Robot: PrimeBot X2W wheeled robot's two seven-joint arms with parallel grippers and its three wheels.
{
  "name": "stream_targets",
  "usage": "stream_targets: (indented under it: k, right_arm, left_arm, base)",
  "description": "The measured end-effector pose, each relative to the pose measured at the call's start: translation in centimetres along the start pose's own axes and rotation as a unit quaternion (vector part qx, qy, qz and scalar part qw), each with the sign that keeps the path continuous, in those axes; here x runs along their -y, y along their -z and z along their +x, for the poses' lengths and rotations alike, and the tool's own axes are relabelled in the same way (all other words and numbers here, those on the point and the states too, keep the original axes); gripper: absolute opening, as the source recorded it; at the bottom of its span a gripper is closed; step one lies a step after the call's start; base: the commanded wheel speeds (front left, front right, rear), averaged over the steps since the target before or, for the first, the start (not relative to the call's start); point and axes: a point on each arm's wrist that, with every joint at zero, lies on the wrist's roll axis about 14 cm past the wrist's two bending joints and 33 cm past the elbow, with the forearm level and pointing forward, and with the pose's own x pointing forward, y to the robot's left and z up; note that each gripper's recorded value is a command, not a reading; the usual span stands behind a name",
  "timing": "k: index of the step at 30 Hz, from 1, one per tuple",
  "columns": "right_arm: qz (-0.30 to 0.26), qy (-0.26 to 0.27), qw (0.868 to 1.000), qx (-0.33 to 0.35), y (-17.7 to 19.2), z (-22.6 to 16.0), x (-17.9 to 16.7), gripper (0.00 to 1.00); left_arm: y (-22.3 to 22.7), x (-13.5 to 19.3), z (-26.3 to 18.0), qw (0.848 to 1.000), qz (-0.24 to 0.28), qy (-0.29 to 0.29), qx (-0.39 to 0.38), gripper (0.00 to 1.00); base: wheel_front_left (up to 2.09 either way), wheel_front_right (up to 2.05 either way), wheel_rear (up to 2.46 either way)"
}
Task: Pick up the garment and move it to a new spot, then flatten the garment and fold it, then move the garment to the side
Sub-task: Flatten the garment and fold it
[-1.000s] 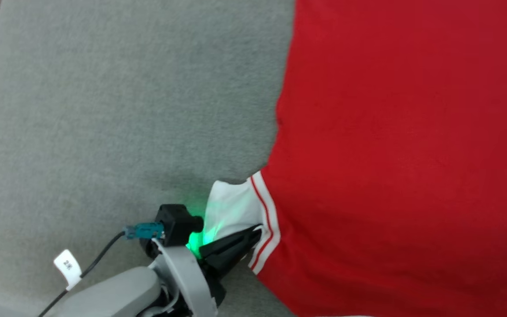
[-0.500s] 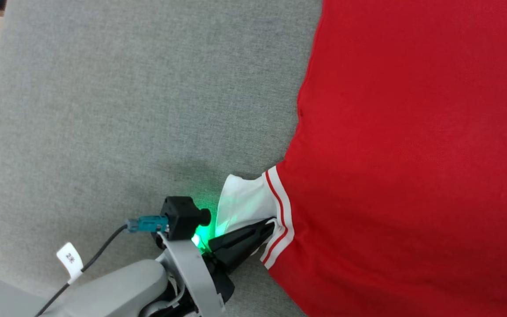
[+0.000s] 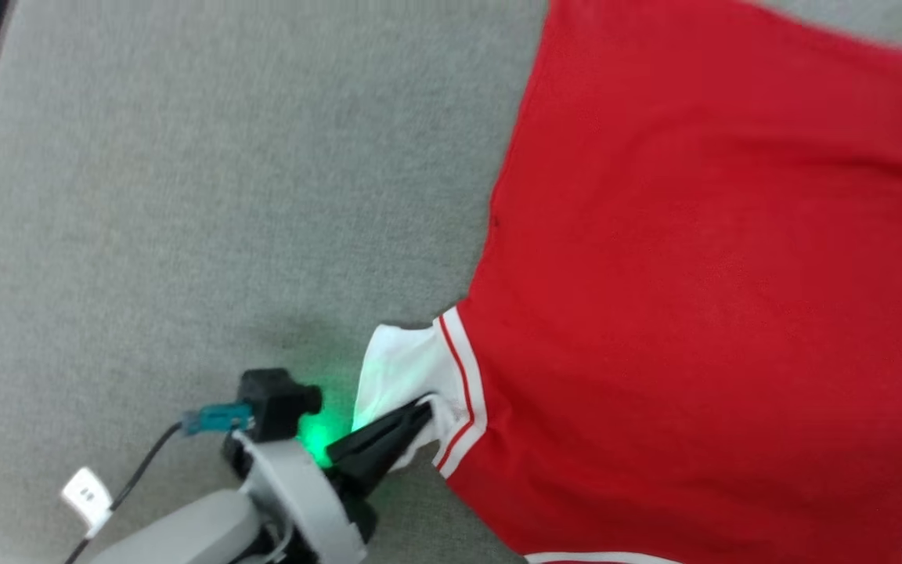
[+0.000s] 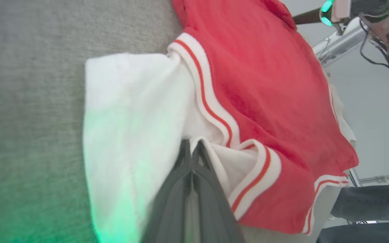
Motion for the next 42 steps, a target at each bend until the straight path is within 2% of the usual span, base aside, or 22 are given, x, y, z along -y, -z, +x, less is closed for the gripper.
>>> stream_targets:
  k: [5,11,18,21,25,26,27,28,29,35,38,42]
  right_arm:
    - [-0.010,-0.028,0.999,-0.030,6.0,-4.4,-0.6,0.00]
    - [0.022,-0.047,0.996,-0.067,14.4,-9.2,-1.6,0.00]
    - [0.068,-0.096,0.984,-0.130,23.9,-13.5,-7.2,0.00]
    - [0.073,-0.113,0.979,-0.151,26.3,-14.8,-9.5,0.00]
    - [0.090,-0.127,0.977,-0.149,27.2,-15.3,-11.4,0.00]
    - [0.086,-0.125,0.978,-0.145,27.2,-15.5,-11.5,0.17]
    - [0.081,-0.121,0.980,-0.135,26.9,-15.5,-11.4,0.45]
    - [0.077,-0.116,0.982,-0.126,26.6,-15.5,-11.3,0.83]
    - [0.073,-0.112,0.984,-0.117,26.3,-15.7,-11.1,1.00]
    - [0.056,-0.090,0.993,-0.051,22.7,-17.4,-9.0,1.00]
    - [0.057,-0.076,0.995,-0.004,19.7,-18.6,-7.4,1.00]
    - [0.027,-0.036,0.996,0.074,14.1,-19.7,-4.5,1.00]
  left_arm:
    - [-0.3,-0.8,-2.0,1.000,0.005,-0.025,0.014,0.00]
    - [-0.8,0.2,-2.1,0.999,0.017,-0.013,0.028,0.00]
    - [-2.2,1.6,-1.1,0.998,0.040,0.013,0.046,0.00]
    - [-2.6,2.1,-0.6,0.997,0.048,0.021,0.050,0.00]
    - [-2.7,2.6,-0.1,0.997,0.055,0.030,0.051,0.00]
    - [-2.8,2.8,0.0,0.997,0.056,0.033,0.052,0.00]
    - [-2.8,2.9,0.1,0.996,0.057,0.035,0.052,0.00]
    - [-2.8,3.1,0.2,0.996,0.058,0.037,0.052,0.00]
    - [-2.8,3.1,0.2,0.996,0.058,0.038,0.052,0.00]
    - [-3.0,3.6,0.1,0.996,0.059,0.041,0.058,0.00]
    - [-2.7,4.0,-0.1,0.996,0.054,0.043,0.060,0.00]
    - [-2.6,4.1,-0.4,0.996,0.053,0.040,0.066,0.00]
  base:
    - [0.00,0.00,0.00]
    - [0.00,0.00,0.00]
    - [0.00,0.00,0.00]
    - [0.00,0.00,0.00]
    - [0.00,0.00,0.00]
    - [0.00,0.00,0.00]
    - [0.00,0.00,0.00]
    - [0.00,0.00,0.00]
    - [0.00,0.00,0.00]
    - [0.00,0.00,0.00]
    - [0.00,0.00,0.00]
    - [0.00,0.00,0.00]
